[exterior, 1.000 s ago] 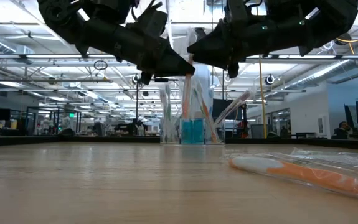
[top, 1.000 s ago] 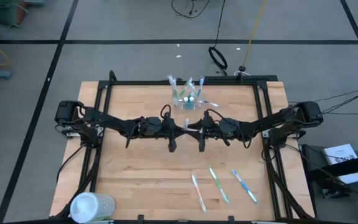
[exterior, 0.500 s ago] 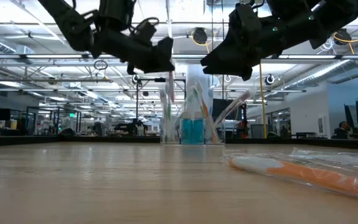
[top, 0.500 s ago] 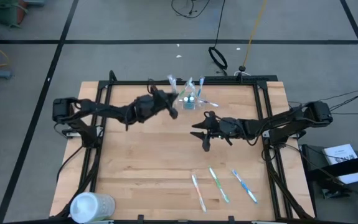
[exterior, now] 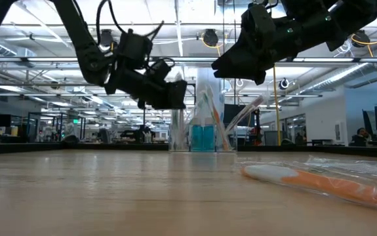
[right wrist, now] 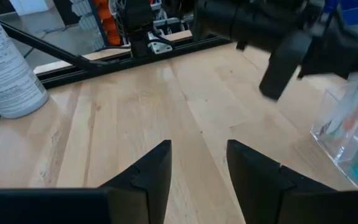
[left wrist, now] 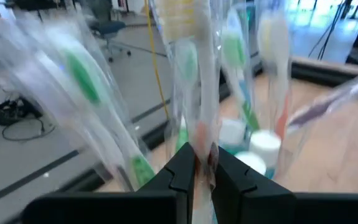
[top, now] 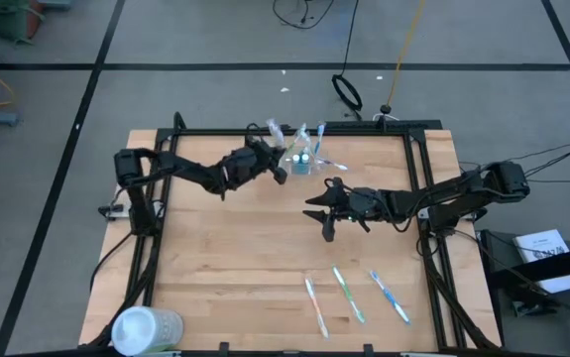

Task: Pick & Place toothbrushing station
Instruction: Put the orange toothbrush into the transparent organizer

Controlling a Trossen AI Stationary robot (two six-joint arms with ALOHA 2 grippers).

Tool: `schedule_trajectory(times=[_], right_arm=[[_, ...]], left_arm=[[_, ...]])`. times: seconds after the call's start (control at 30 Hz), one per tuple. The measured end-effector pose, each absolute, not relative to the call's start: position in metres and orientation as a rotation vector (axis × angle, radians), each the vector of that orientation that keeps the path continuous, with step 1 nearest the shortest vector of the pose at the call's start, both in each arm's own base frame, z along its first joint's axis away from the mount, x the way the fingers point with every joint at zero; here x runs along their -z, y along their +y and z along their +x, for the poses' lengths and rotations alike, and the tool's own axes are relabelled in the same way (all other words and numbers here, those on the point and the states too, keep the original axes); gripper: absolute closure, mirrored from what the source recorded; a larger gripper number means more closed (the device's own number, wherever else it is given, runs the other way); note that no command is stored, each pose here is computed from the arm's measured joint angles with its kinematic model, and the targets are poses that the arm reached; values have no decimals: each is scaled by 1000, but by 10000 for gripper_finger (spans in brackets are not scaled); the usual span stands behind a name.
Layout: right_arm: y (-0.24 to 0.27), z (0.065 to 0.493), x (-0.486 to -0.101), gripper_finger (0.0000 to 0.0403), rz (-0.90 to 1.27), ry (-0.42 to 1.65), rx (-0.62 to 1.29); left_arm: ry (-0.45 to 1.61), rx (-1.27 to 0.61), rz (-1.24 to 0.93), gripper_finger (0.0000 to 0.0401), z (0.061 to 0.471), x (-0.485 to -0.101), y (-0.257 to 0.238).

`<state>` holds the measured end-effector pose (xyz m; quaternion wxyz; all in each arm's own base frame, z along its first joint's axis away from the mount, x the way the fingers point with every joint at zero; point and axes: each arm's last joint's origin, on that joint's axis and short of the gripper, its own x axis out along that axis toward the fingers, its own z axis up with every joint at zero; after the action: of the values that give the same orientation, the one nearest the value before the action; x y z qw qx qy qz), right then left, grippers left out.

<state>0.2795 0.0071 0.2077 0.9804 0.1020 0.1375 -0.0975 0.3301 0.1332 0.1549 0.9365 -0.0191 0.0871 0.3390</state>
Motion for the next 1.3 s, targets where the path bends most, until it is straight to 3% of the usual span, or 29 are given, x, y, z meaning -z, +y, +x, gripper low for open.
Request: schedule_trajectory(times=[0.2,0.63,0.87,1.1,1.3], right_arm=[[7,280,-208,257,205,277,196],[7,279,-207,260,204,281,197],[7,279,-207,260,205,281,196],[7,279,-207,263,204,286,194],[11,278,-210,268,216,293,77]], left_arm=[[224,-679,-68,366,333,-137,134],[290,-664,36,360,332,-134,133],[334,-674,22,298,330,-131,133],[325,-713,31,220,325,-151,132],[440,-698,80,198,310,-176,126]])
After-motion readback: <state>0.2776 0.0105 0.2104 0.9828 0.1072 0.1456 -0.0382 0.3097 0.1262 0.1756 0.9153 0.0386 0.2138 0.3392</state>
